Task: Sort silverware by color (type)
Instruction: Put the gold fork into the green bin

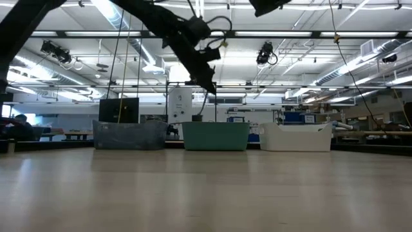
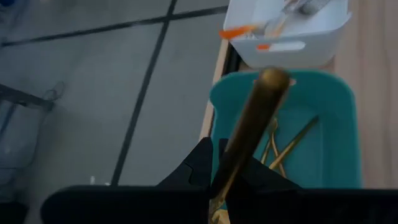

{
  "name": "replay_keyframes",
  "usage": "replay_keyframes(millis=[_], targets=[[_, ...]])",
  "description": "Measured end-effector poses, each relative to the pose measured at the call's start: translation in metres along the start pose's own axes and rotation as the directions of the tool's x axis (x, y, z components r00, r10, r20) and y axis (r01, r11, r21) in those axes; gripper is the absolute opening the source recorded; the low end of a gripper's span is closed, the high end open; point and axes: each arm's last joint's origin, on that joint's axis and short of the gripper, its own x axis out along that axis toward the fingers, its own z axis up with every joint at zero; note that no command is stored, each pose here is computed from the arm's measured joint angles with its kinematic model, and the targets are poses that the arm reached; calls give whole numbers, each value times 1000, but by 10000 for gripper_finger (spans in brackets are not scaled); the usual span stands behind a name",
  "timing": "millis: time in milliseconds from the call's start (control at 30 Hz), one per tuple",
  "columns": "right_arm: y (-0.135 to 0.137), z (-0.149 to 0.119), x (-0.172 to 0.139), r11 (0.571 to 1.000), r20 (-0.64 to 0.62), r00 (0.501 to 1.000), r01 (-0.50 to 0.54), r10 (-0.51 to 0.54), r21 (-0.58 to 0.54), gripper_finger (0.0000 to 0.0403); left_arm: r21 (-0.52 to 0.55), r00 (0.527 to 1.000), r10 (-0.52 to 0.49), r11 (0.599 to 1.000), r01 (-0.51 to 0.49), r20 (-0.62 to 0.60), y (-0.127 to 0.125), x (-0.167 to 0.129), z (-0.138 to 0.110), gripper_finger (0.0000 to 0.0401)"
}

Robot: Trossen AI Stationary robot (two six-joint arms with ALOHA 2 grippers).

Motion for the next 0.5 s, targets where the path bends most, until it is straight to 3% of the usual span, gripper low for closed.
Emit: replay_keyframes(millis=[333,500], targets=[[-13,-6,36,994,-76,991,107,-107,6,122,30,999,-46,998,47,-22,-8,17,-7,31],[-20,-9,49,989,-107,983,150,-148,5,121,106,997,39,994,-32,-62,-8,11,-4,31]])
